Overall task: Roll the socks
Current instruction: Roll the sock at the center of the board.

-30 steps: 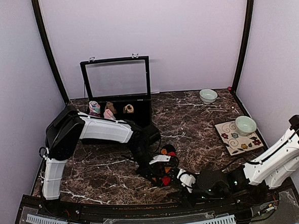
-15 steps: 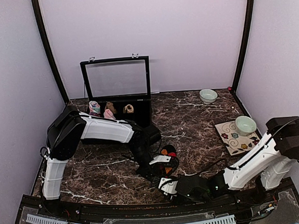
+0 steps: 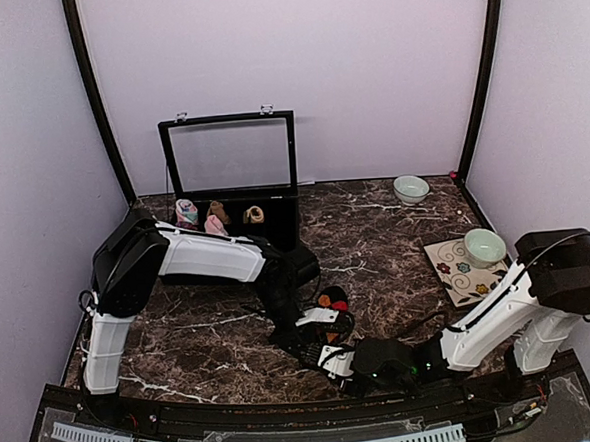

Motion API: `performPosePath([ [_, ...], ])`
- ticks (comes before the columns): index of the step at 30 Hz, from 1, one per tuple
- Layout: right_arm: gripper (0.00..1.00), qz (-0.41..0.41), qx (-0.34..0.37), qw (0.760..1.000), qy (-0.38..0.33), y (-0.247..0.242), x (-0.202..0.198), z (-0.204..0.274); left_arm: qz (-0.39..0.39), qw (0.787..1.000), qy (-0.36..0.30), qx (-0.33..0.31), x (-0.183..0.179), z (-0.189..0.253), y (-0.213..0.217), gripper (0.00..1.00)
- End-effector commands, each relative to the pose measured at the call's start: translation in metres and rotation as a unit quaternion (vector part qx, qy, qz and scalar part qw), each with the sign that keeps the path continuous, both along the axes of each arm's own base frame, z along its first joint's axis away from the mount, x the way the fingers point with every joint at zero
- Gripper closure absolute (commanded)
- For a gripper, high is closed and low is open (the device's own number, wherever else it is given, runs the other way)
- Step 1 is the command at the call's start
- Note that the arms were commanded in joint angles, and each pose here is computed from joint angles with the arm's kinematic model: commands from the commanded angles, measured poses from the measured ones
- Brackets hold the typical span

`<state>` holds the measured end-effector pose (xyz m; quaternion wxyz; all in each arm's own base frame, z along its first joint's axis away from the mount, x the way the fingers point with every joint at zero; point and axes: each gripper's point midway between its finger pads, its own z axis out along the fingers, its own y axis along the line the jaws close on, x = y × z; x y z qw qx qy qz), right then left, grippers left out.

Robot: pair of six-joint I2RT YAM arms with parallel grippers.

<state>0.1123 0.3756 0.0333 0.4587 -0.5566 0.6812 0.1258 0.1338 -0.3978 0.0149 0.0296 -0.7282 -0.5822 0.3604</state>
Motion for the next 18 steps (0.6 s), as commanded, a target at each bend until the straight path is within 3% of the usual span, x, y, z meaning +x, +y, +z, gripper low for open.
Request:
performPosePath([
  [1, 0.74, 0.001, 0.002, 1.000, 0.028, -0.010, -0.003, -0.012, -0.050, 0.980, -0.070, 0.179, -0.002, -0.081, 0.076, 0.99],
  [8, 0.77, 0.003, -0.005, 0.999, 0.041, -0.014, -0.002, -0.021, -0.074, 0.981, -0.078, 0.161, -0.009, -0.071, 0.076, 0.99],
  [13, 1.00, -0.004, -0.009, 0.998, 0.056, -0.013, 0.002, -0.027, -0.082, 0.981, -0.088, 0.154, -0.012, -0.070, 0.071, 0.98],
  [18, 1.00, -0.016, -0.005, 0.995, 0.097, -0.019, -0.004, -0.038, -0.046, 0.981, -0.129, 0.140, -0.001, -0.063, 0.068, 0.89],
])
